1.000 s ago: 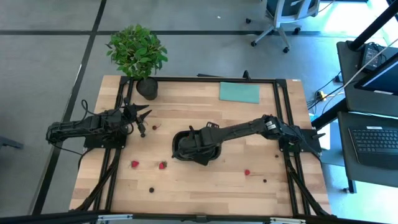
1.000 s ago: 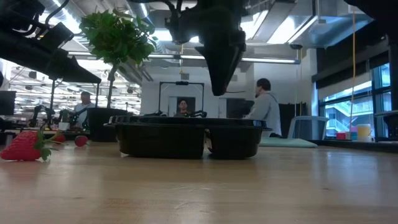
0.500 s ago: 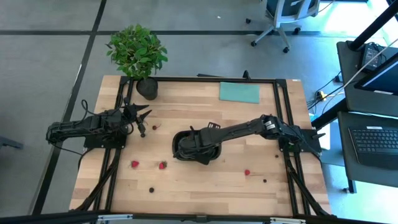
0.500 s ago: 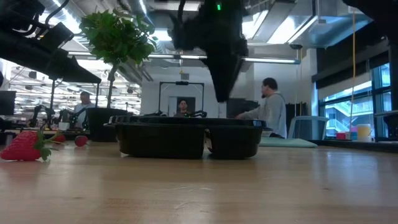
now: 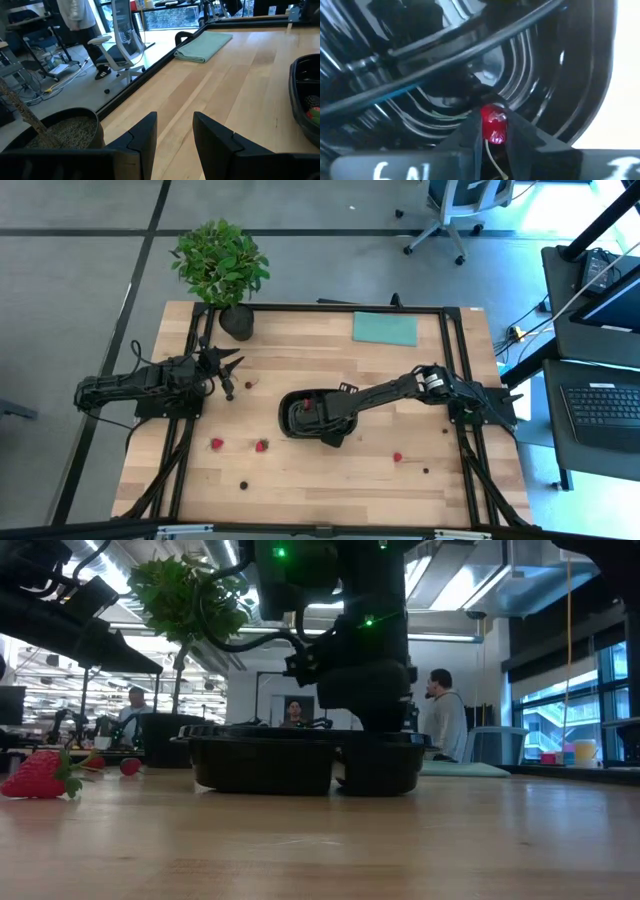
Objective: Pick and placing Produce into tupperware
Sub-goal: Put the bottom red cherry into the right section of the black bin, then put the red raspberry into the left section of the black bin
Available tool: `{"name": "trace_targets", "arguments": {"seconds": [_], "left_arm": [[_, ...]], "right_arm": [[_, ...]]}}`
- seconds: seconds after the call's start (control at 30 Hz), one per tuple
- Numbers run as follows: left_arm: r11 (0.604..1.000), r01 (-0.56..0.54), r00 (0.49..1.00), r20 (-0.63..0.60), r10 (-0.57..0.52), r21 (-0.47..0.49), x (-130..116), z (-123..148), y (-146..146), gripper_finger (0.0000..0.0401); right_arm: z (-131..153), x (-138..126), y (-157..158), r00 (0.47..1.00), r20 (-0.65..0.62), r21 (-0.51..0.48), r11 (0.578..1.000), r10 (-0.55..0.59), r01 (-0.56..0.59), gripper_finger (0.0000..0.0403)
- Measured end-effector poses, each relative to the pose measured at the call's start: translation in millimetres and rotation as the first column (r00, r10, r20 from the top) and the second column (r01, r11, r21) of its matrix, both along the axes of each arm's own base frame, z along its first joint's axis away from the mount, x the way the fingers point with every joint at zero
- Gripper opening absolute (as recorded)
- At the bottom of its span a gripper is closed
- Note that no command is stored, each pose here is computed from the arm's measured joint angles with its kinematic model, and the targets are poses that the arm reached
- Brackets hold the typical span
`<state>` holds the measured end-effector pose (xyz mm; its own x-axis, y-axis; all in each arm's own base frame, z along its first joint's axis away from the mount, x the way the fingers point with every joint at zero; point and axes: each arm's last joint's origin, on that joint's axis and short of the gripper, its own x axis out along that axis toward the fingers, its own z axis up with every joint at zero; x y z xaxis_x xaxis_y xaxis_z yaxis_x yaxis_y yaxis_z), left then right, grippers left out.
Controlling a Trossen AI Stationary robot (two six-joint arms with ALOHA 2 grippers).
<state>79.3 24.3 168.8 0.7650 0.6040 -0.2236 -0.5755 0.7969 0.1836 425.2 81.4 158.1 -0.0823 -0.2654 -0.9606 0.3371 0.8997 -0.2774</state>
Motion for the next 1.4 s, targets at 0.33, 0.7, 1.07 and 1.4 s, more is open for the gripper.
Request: {"name": "trace_targets", "arguments": {"seconds": [0.33, 0.7, 1.07, 1.4], "left_arm": [[1.0, 0.0, 1.0, -0.001, 0.0, 0.001, 0, 0, 0, 0.012], [1.0, 0.0, 1.0, -0.001, 0.0, 0.001, 0, 0, 0, 0.012], [1.0, 0.0, 1.0, -0.001, 0.0, 0.001, 0, 0, 0, 0.012], [1.0, 0.0, 1.0, -0.001, 0.0, 0.0, 0, 0, 0, 0.012]], "right_arm": [[0, -1, 1, 1.0, -0.008, -0.009, 1.0, 0.002, -0.002, 0.0108], [4, 1, 0, 1.0, 0.009, -0.009, 1.0, -0.021, 0.021, 0.0207], [71, -8, 40, 0.993, 0.054, -0.236, 0.968, 0.104, -0.088, 0.0221], [115, -56, 101, 0.969, 0.229, -0.039, 0.994, -0.092, 0.104, 0.0224]]}}
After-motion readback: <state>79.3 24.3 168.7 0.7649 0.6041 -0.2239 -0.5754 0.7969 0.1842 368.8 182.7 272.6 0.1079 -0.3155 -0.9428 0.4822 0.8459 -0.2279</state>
